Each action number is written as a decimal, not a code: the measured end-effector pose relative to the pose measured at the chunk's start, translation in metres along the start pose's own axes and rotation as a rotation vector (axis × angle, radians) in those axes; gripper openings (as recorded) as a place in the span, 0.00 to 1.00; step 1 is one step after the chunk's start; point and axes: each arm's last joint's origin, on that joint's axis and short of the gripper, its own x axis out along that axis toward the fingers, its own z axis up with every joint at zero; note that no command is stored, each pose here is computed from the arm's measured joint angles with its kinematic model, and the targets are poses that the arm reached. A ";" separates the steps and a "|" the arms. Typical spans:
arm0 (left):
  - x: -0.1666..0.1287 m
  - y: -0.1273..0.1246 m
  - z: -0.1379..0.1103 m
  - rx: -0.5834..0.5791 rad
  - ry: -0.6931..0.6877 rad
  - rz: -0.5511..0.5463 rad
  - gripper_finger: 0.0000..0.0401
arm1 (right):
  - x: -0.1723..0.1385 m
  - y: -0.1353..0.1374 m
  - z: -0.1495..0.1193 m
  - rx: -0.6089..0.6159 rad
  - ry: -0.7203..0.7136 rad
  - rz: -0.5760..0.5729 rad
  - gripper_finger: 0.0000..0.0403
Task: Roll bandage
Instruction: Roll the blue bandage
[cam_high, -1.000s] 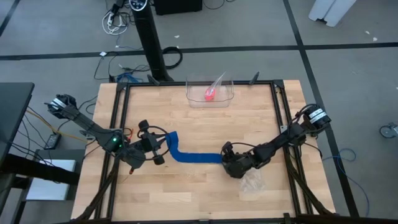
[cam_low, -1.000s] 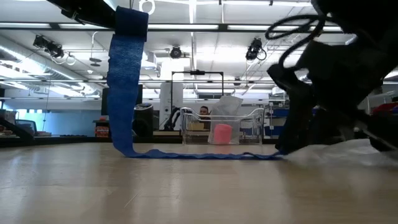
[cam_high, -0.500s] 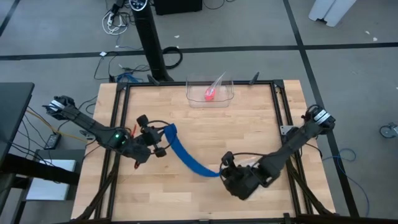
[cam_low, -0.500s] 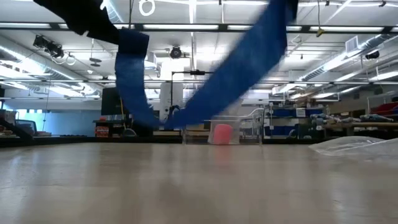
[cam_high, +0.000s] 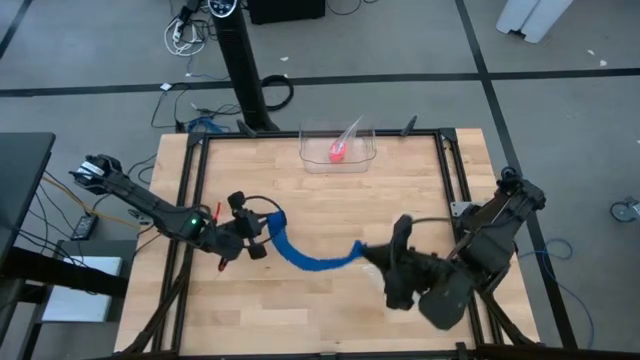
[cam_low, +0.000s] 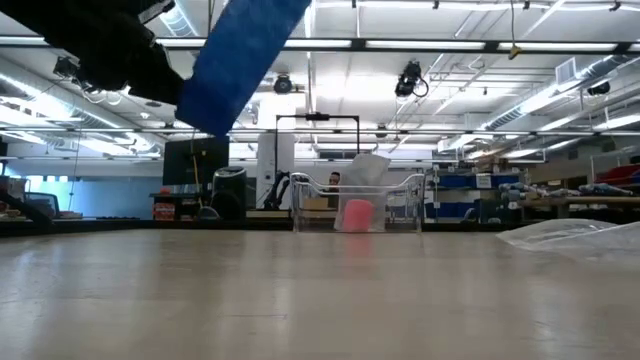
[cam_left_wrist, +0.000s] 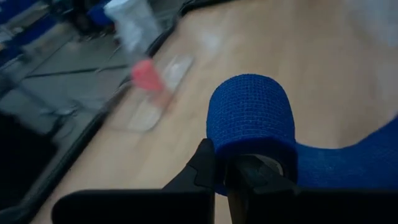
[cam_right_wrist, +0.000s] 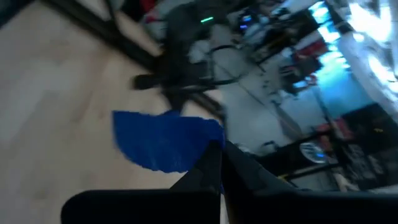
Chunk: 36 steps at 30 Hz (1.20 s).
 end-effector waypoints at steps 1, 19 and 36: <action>0.000 -0.002 0.000 0.000 -0.016 -0.022 0.05 | -0.001 -0.009 0.003 0.009 -0.005 -0.022 0.00; 0.024 -0.039 -0.005 0.047 -0.065 -0.188 0.05 | 0.038 -0.114 0.020 0.071 -0.025 -0.310 0.00; -0.010 -0.066 0.042 0.097 -0.257 -0.330 0.05 | 0.096 -0.176 -0.015 0.118 0.020 -0.338 0.00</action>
